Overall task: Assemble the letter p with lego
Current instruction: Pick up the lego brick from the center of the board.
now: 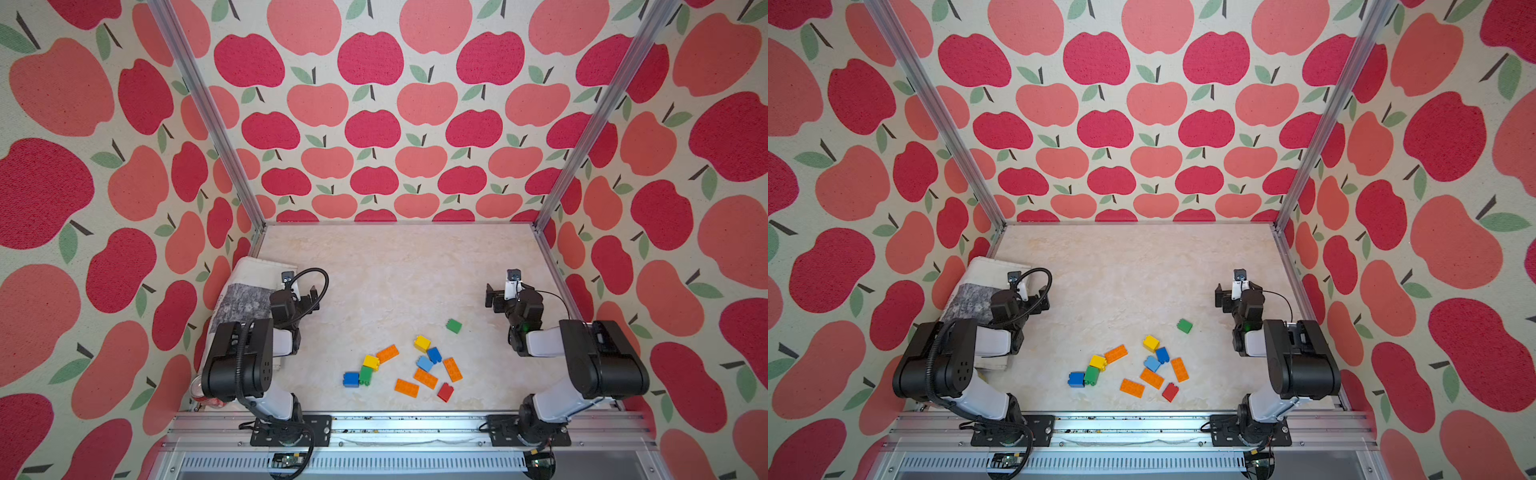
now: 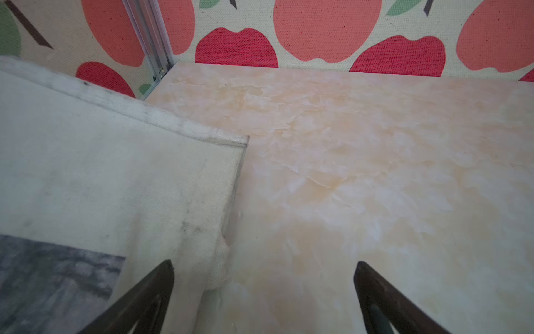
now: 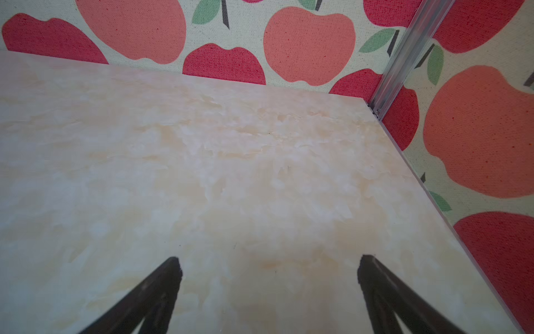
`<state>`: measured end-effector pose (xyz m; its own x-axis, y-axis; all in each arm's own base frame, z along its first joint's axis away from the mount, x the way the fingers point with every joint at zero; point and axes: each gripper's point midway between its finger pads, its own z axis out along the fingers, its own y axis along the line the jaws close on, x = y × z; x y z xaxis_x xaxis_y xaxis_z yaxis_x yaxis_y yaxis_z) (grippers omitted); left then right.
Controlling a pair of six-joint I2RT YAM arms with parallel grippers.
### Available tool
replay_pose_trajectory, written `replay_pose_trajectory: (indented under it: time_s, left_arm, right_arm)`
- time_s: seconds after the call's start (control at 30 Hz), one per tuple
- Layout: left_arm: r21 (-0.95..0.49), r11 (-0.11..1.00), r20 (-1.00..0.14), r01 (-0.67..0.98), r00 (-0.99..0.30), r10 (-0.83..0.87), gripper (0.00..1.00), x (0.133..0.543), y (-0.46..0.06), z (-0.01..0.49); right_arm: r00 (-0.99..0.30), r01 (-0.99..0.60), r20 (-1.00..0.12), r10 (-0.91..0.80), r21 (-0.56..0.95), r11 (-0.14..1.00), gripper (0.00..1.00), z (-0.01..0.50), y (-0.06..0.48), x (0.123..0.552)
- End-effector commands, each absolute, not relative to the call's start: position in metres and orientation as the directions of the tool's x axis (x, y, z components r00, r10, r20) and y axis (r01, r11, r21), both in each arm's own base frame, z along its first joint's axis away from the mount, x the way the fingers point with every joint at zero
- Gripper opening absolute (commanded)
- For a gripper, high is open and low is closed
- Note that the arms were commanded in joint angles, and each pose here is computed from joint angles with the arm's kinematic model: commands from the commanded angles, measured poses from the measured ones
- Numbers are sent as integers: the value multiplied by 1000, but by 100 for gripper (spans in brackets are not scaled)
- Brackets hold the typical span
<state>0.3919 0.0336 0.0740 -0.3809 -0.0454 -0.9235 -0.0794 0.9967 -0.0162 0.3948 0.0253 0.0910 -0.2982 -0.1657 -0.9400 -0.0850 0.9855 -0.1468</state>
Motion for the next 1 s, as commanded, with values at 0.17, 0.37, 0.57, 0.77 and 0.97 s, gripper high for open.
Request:
replay_pose_trajectory:
  time_s: [0.17,0.37,0.57,0.77,0.97]
  left_arm:
    - [-27,997,-934,-73,-355,-51,99,399,34,81]
    - [-27,997,-933,-72,-356,-51,99,399,34,81]
    - [-27,997,-933,-73,-356,-51,99,399,34,80]
    - [-8,1000,-944,-24,-328,-15,99,395,24,84]
    - [60,998,-969,20,-237,63,99,373,5,125]
  right_arm:
    - [-302,-90,-941,-154,-132,987,99,91,26,397]
    - [-300,-91,-941,-154,-132,987,99,92,26,397]
    - [-301,-90,-941,-153,-132,987,99,92,26,397]
    - [-285,-111,-944,-164,-137,984,99,93,30,394]
    - [-207,-169,-957,-205,-172,971,99,107,45,380]
